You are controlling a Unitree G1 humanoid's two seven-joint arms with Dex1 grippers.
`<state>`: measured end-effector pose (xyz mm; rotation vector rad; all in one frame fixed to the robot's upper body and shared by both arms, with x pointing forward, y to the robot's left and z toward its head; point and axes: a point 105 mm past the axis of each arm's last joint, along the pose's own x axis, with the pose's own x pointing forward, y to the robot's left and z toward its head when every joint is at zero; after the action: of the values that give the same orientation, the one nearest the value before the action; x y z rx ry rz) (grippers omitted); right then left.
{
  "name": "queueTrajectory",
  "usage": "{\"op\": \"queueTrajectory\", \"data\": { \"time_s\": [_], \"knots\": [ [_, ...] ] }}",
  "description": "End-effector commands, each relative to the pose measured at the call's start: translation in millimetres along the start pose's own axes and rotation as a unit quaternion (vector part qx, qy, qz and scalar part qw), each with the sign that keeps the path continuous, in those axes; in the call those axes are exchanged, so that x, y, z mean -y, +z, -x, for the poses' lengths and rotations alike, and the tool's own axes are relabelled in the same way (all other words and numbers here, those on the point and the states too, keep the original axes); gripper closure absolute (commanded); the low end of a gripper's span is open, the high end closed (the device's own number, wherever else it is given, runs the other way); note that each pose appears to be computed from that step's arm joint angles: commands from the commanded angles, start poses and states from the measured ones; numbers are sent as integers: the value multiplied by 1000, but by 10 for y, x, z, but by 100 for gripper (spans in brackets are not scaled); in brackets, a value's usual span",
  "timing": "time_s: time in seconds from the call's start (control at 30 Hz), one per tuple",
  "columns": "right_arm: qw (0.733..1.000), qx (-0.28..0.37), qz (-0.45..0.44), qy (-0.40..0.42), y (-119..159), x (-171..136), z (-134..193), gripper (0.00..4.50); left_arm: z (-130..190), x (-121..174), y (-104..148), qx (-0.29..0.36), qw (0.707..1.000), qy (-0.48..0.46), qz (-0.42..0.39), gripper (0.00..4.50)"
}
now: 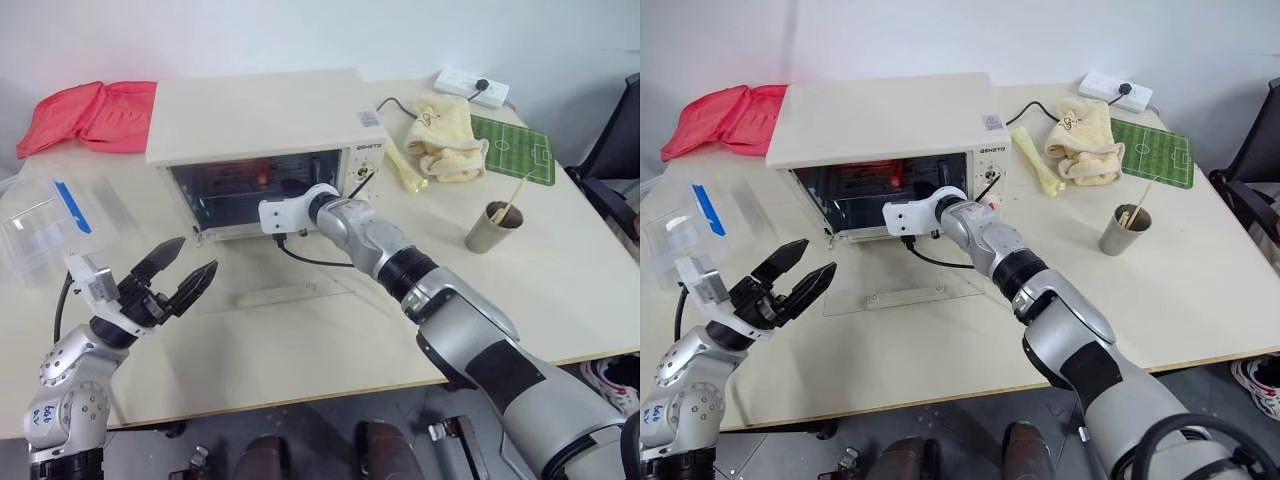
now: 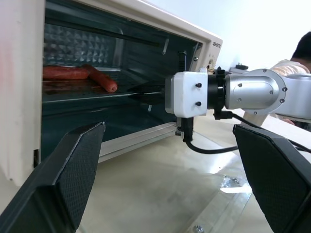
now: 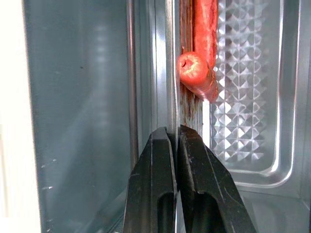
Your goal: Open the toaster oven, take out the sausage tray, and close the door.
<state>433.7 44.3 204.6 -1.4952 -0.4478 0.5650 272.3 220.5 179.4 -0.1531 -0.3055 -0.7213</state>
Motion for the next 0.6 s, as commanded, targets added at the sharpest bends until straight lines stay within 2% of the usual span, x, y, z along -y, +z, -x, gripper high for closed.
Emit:
{"op": "queueTrajectory", "data": {
  "time_s": [0.03, 0.33, 0.43, 0.6],
  "knots": [
    [998, 49, 14, -33, 279, 215, 93, 447, -46, -11, 66, 5, 1000, -10, -10, 0],
    [997, 65, -5, -33, 407, 338, 346, 447, -80, -32, 102, 11, 1000, -20, -9, 0],
    [996, 81, -12, -34, 542, 377, 468, 447, -67, -52, 124, 6, 1000, -22, -8, 0],
    [995, 95, -5, -35, 679, 302, 629, 447, -81, -102, 187, 8, 1000, -17, -8, 0]
  ]
}}
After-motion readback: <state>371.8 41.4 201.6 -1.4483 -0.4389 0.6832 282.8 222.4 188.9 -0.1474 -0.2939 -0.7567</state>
